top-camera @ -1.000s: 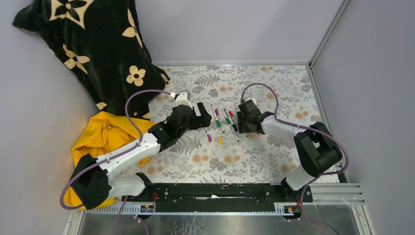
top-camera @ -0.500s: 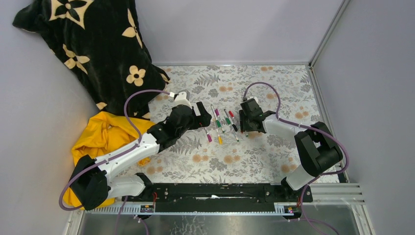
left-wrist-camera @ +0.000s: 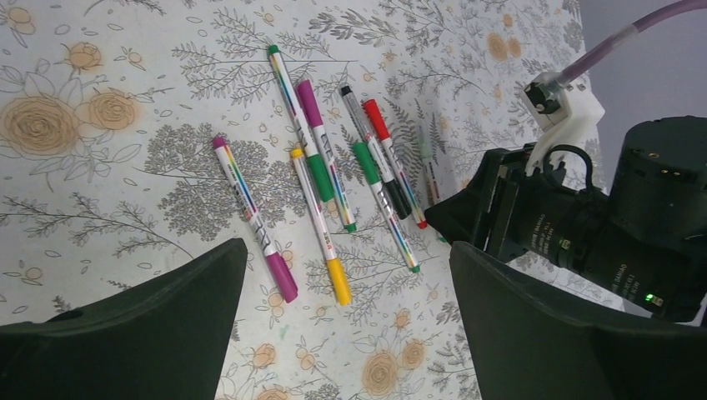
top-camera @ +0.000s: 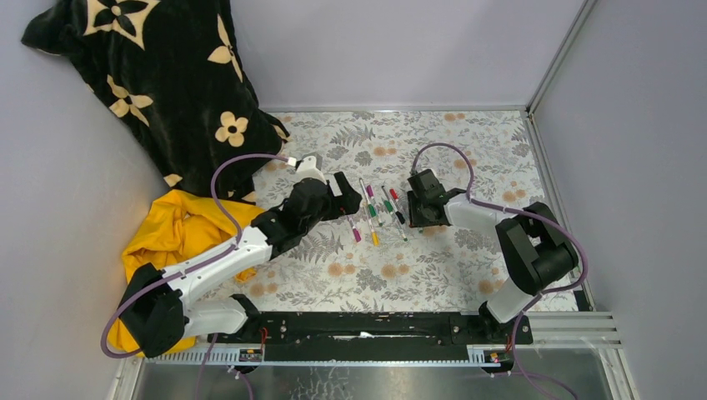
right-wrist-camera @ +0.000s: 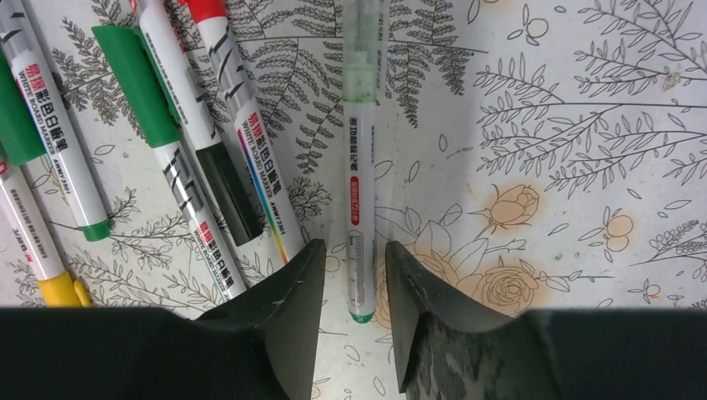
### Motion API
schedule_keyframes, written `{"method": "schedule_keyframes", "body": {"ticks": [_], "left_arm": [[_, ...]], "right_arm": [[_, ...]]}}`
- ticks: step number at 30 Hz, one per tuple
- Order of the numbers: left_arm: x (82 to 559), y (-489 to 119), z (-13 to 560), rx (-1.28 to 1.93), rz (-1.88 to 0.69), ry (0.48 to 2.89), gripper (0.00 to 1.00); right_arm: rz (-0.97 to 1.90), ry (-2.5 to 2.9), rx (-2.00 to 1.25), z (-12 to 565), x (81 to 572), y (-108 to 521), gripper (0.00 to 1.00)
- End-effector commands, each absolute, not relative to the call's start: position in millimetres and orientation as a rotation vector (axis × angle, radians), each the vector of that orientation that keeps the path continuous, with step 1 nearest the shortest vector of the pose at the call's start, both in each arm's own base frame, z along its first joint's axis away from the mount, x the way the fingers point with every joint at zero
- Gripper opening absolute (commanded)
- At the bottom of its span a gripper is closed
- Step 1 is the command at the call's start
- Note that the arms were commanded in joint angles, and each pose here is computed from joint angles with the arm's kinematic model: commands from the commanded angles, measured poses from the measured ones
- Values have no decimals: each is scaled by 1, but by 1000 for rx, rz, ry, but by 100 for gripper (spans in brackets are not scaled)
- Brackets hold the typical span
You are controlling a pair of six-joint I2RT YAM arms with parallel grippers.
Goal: Open the pen caps
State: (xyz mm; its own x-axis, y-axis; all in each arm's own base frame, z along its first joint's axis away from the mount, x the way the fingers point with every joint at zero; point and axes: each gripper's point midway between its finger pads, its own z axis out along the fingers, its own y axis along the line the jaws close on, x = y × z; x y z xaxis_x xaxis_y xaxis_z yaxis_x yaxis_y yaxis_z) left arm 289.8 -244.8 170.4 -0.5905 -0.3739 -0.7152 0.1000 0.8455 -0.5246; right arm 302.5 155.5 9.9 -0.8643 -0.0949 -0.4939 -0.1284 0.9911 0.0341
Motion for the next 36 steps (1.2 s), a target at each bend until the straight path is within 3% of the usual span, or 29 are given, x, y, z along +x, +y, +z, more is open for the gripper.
{"method": "schedule_keyframes", "body": {"ticks": [1,7,10,24,36], "left_arm": [[297,-260,189,-258,-770,2051,98],[295,-267,186,-326,-992,2047,99],[300,-267,181,-361,-1040,2065,98],[308,-327,178,-356,-1403,2141,99],[321,-351,182,-384,-1552,2118,98]], "right_arm": [[122,2649,-163,5,303,161,39],[117,2668,-169,3,299,159,18],[131,2656,-175,10,297,159,0],[457,2424,-257,108,291,189,0],[696,2387,-308,132,262,216,0]]}}
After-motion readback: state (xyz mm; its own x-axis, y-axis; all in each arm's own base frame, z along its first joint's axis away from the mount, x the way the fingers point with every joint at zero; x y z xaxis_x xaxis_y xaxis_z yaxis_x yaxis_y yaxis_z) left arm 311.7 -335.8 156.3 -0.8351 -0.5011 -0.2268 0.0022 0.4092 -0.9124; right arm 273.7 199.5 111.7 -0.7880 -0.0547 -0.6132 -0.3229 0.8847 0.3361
